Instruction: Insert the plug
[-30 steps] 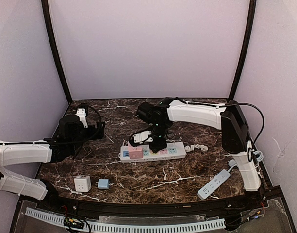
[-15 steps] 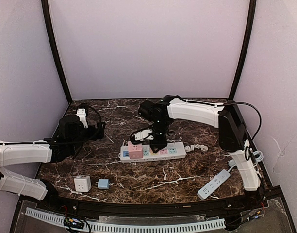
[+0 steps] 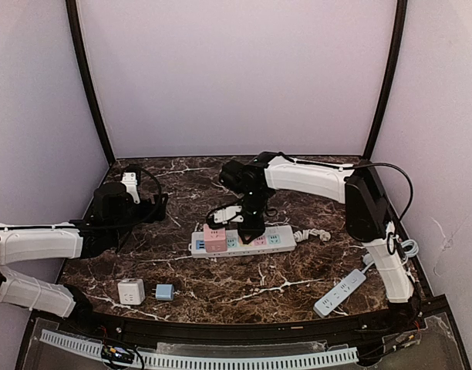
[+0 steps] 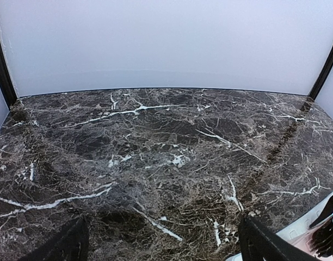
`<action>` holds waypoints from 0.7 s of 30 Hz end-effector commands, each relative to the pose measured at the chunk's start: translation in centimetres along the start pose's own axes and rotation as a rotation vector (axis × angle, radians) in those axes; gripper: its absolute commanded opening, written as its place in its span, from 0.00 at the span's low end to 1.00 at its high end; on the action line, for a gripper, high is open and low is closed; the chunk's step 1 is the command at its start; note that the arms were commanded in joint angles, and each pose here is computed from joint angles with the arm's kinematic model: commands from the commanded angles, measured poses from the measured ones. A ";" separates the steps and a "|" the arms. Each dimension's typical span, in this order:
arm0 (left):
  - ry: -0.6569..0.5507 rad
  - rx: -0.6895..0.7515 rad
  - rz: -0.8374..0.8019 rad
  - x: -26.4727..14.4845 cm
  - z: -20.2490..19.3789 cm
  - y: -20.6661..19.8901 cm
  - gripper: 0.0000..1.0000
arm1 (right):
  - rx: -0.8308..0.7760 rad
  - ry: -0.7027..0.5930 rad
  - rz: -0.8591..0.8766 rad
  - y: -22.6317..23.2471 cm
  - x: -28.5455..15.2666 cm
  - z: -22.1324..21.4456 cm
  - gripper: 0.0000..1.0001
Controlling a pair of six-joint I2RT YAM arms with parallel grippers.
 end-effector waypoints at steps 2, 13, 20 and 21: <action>0.004 0.002 -0.002 -0.3 -0.3 0.3 0.95 | 0.011 0.037 -0.041 0.0 1.9 0.3 0.43; 0.014 -0.008 0.014 -0.6 -0.3 0.5 0.97 | 0.037 -0.083 -0.136 2.1 -5.3 1.6 0.90; 0.030 -0.064 0.100 -1.0 -0.7 1.3 0.99 | 0.206 -0.302 -0.265 3.8 -9.0 0.6 0.99; 0.031 -0.086 0.109 -1.2 -0.9 1.5 0.99 | 0.224 -0.371 -0.319 4.3 -10.2 0.5 0.99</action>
Point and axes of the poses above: each gripper's point midway between its finger pads, its own x axis out along the fingers, its own y axis along the line the jaws close on, z = x × y, the point moved 9 cm from there along -x, back along the fingers, and after that the axes turned 4 degrees about x, right-handed, at the moved point
